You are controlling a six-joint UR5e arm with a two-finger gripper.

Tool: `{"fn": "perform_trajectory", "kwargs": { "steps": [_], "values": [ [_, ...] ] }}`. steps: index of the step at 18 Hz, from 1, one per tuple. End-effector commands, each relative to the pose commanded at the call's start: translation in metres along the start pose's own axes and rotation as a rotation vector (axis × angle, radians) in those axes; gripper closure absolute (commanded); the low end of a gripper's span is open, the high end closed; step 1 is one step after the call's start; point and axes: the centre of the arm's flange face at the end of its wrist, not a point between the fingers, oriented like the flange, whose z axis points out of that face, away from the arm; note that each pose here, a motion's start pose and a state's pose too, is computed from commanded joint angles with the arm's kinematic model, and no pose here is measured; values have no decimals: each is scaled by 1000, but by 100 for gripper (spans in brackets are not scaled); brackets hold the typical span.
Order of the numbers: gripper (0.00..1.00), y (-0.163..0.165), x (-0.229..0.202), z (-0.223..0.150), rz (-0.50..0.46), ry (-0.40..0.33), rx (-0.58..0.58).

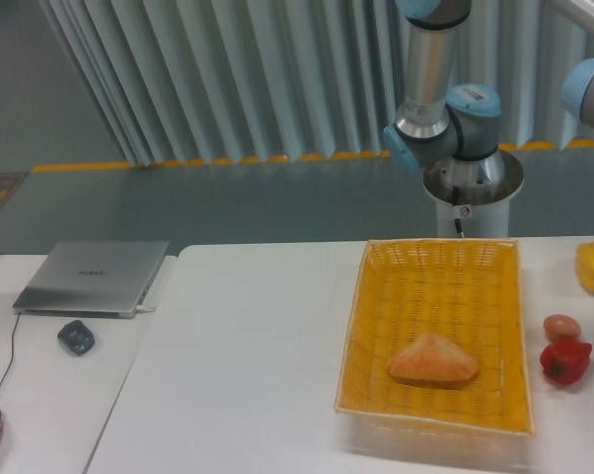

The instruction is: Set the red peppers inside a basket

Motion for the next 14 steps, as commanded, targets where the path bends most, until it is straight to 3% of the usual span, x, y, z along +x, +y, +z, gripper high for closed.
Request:
{"fn": "perform_trajectory", "kwargs": {
  "steps": [8, 14],
  "values": [
    [0, -7, 1, -4, 2, -25, 39],
    [0, -9, 3, 13, -37, -18, 83]
  ]
}}
